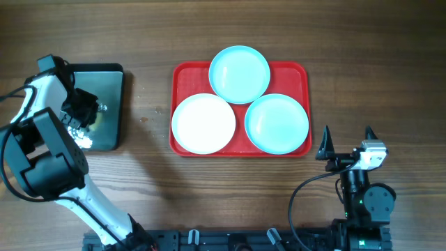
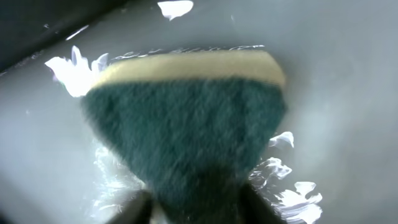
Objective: Clean dirty plates on tray and stack at the side
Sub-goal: 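Grasp the green-yellow sponge with the left gripper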
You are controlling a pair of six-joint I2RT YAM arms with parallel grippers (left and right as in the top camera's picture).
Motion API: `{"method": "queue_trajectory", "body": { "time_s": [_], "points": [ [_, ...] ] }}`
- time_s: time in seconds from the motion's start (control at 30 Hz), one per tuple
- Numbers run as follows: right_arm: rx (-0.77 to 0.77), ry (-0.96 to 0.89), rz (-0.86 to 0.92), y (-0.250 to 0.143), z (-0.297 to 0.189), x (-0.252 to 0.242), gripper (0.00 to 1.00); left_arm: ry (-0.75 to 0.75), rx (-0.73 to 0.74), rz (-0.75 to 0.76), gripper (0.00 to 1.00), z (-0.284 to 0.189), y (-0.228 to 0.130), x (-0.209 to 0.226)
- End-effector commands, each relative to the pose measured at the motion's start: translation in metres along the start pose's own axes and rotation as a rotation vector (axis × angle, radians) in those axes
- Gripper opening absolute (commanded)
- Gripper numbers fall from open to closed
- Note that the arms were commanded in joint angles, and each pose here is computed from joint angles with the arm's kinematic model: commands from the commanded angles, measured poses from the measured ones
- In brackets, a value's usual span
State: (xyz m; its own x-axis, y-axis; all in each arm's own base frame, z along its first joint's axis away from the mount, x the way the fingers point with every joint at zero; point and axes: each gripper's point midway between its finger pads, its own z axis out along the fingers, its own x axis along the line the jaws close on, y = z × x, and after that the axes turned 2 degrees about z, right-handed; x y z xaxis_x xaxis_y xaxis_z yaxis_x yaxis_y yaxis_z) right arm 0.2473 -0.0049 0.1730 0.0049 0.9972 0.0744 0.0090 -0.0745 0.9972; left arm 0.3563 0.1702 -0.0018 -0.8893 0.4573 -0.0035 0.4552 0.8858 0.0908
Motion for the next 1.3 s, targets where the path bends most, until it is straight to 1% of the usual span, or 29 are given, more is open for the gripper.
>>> {"method": "queue_trajectory", "body": {
  "time_s": [0.0,0.13,0.17,0.2,0.23,0.43,0.6,0.63,0.73,0.8,0.9,0.93,0.97,1.0,1.03,1.13,1.2,1.27],
  "points": [
    [-0.006,0.012,-0.011,0.001,0.0,0.002,1.0,0.019,0.061,-0.006,0.04,0.018,-0.015,0.008],
    [-0.006,0.011,-0.011,0.001,0.0,0.002,1.0,0.013,0.047,-0.007,0.04,0.019,-0.012,0.006],
    [-0.006,0.011,-0.011,0.001,0.0,0.002,1.0,0.015,0.036,-0.007,0.36,0.019,-0.01,0.006],
    [-0.006,0.012,-0.011,0.001,0.0,0.002,1.0,0.017,0.026,-0.007,0.86,0.019,-0.007,0.006],
    [-0.006,0.011,-0.011,0.001,0.0,0.002,1.0,0.019,0.015,-0.007,1.0,0.019,-0.005,0.006],
    [-0.006,0.011,-0.011,0.001,0.0,0.002,1.0,0.077,-0.1,-0.005,1.0,0.018,0.018,0.013],
    [-0.006,0.011,-0.011,0.001,0.0,0.002,1.0,0.08,-0.135,-0.009,1.0,0.017,0.025,0.013],
    [-0.006,0.011,-0.011,0.001,0.0,0.002,1.0,0.078,-0.138,-0.01,0.78,0.017,0.026,0.012],
    [-0.006,0.011,-0.011,0.001,0.0,0.002,1.0,0.073,-0.143,-0.01,0.23,0.017,0.027,0.011],
    [-0.006,0.011,-0.011,0.001,0.0,0.002,1.0,0.074,-0.142,-0.01,0.04,0.017,0.027,0.011],
    [-0.006,0.011,-0.011,0.001,0.0,0.002,1.0,0.08,-0.133,-0.009,0.04,0.017,0.025,0.013],
    [-0.006,0.011,-0.011,0.001,0.0,0.002,1.0,0.085,-0.127,-0.007,0.06,0.017,0.023,0.014],
    [-0.006,0.011,-0.011,0.001,0.0,0.002,1.0,0.084,-0.11,-0.006,0.25,0.017,0.02,0.014],
    [-0.006,0.012,-0.011,0.001,0.0,0.002,1.0,0.072,-0.083,-0.004,0.87,0.018,0.014,0.013],
    [-0.006,0.011,-0.011,0.001,0.0,0.002,0.99,0.051,-0.049,-0.002,1.0,0.019,0.008,0.01],
    [-0.006,0.012,-0.011,0.001,0.0,0.002,1.0,-0.018,0.078,0.0,1.0,0.018,-0.018,0.001],
    [-0.006,0.012,-0.011,0.001,0.0,0.002,1.0,-0.043,0.134,-0.002,1.0,0.017,-0.029,-0.002],
    [-0.006,0.011,-0.011,0.001,0.0,0.002,1.0,-0.047,0.159,-0.003,1.0,0.016,-0.034,-0.002]
  ]
}}
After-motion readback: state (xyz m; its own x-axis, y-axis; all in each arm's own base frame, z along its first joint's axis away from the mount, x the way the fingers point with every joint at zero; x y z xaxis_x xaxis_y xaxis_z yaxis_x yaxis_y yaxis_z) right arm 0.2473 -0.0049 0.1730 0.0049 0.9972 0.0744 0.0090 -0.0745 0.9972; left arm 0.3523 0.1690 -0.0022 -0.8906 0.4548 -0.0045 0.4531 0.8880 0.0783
